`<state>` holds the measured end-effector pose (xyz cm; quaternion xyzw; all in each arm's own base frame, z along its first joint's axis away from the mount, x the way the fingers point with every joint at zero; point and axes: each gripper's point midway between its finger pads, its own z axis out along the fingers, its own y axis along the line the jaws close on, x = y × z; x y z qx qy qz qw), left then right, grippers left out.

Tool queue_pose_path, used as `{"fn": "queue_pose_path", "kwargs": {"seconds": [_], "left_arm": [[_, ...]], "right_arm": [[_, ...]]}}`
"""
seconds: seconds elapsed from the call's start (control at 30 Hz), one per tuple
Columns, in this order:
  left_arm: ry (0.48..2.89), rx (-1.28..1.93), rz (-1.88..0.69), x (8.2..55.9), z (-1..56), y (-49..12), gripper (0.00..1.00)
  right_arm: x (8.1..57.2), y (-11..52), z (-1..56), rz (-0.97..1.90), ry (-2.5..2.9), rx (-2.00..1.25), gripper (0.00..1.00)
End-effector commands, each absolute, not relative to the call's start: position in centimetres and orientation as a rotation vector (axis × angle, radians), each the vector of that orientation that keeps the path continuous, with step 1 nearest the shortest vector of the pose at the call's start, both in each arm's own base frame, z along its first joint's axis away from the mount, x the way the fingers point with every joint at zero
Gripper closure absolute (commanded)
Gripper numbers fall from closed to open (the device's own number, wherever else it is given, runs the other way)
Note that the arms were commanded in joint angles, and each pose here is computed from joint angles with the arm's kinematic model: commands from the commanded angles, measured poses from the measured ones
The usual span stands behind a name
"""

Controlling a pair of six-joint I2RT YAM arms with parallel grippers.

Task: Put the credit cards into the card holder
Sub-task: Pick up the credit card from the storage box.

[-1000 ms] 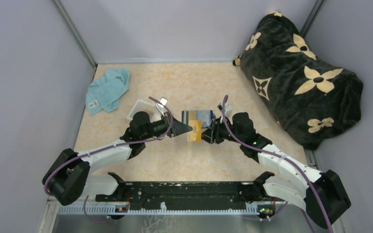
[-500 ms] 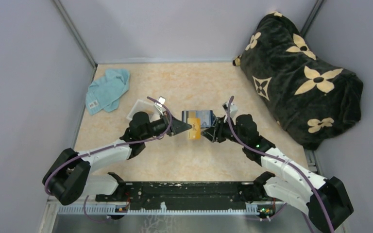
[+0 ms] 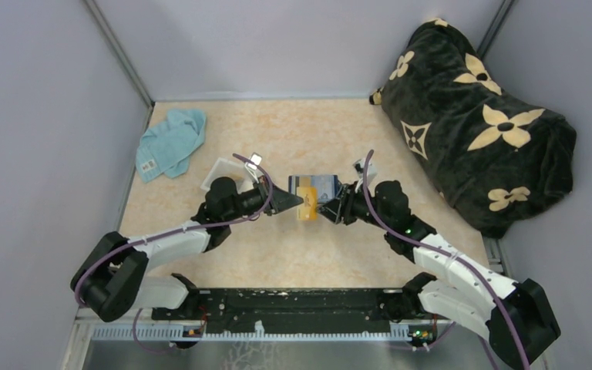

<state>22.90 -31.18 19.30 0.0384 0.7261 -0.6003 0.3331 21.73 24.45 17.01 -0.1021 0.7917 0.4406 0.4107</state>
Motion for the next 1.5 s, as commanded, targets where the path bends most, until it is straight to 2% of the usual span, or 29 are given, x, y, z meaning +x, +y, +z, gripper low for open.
{"fn": "queue_pose_path", "kwargs": {"seconds": [0.0,0.3,0.4,0.5,0.63,0.7,0.87,0.97,1.1,1.23,1.47], "left_arm": [[1.854,0.135,-1.622,22.6,19.9,-31.4,1.00],[1.823,0.169,-1.712,22.3,20.6,-31.9,1.00],[1.823,0.168,-1.729,22.3,20.6,-32.1,1.00],[1.815,0.165,-1.757,22.3,20.6,-32.1,1.00],[1.817,0.157,-1.786,22.4,20.3,-32.2,1.00],[1.822,0.143,-1.799,22.5,20.1,-32.2,1.00],[1.840,0.103,-1.821,23.0,19.4,-32.2,0.88],[1.869,0.058,-1.806,23.7,18.7,-32.0,0.54],[1.904,-0.115,-1.708,25.9,17.1,-30.1,0.42],[1.991,-0.285,-1.512,28.1,14.4,-28.0,0.38],[2.156,-0.337,-1.143,30.7,10.9,-25.8,0.48]], "right_arm": [[22.1,25.7,19.7,1.205,1.892,-0.272,0.60],[22.3,26.8,19.9,1.285,1.877,-0.276,0.61],[22.3,27.0,20.0,1.315,1.868,-0.278,0.64],[22.3,27.1,20.0,1.347,1.861,-0.276,0.74],[22.3,27.4,20.7,1.402,1.822,-0.273,1.00],[22.4,27.5,21.0,1.426,1.805,-0.270,1.00],[22.8,27.8,22.0,1.461,1.781,-0.252,1.00],[23.2,27.8,22.3,1.459,1.783,-0.245,1.00],[24.4,27.2,22.1,1.388,1.819,-0.218,1.00],[26.3,25.9,20.6,1.196,1.931,-0.166,1.00],[31.2,22.8,15.5,0.741,2.210,-0.044,1.00]]}}
